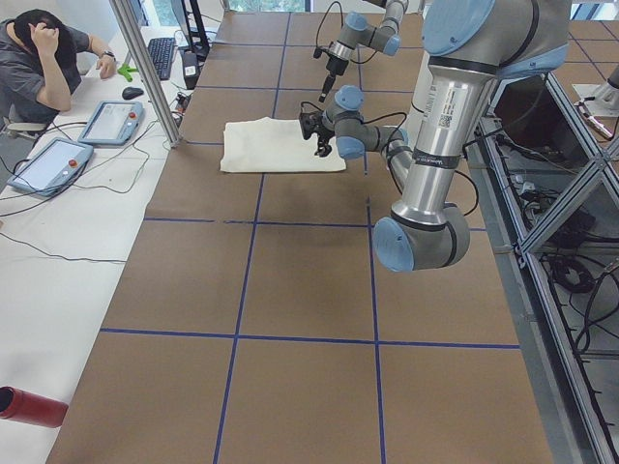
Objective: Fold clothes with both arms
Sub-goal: 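Move both grippers to the shirt's near corners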
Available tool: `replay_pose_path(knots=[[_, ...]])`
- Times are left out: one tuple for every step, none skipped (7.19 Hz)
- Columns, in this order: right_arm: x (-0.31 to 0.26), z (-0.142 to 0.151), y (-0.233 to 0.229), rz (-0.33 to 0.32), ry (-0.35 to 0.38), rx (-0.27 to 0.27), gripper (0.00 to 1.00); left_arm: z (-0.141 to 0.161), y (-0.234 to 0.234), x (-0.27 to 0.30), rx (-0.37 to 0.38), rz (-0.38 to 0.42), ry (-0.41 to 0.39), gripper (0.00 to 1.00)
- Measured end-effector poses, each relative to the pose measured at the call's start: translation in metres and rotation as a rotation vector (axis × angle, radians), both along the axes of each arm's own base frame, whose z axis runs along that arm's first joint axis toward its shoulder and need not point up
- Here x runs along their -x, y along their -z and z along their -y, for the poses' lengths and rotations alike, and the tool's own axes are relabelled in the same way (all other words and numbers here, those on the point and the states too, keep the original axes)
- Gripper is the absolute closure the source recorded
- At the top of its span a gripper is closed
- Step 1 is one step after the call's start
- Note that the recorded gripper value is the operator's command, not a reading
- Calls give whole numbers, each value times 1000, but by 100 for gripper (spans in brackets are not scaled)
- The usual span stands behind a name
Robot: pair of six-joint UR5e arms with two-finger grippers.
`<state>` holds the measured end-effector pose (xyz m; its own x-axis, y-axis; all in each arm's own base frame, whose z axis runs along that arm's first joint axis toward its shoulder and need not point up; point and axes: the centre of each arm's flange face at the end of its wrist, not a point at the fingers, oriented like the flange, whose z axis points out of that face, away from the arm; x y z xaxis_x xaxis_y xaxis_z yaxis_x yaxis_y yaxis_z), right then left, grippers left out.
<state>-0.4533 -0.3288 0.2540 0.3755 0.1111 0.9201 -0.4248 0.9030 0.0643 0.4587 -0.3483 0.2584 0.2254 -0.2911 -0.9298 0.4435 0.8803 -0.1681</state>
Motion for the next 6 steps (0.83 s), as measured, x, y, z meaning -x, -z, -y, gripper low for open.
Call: replay_pose_path(knots=[[-3, 4, 0, 3, -12, 4, 0, -9, -14, -8, 33, -6, 23, 29], [-5, 7, 0, 3, -19, 6, 0, -15, -31, -15, 46, -4, 26, 29], [-5, 8, -1, 1, -22, 8, 0, -22, -42, -26, 49, -11, 13, 31], [-5, 8, -2, -1, -22, 8, 0, -32, -47, -38, 56, -21, -7, 33], [-5, 9, -2, -1, -23, 9, 0, -42, -52, -48, 75, -26, -19, 33], [-5, 9, -3, -1, -23, 9, 0, -49, -55, -54, 95, -29, -26, 33]])
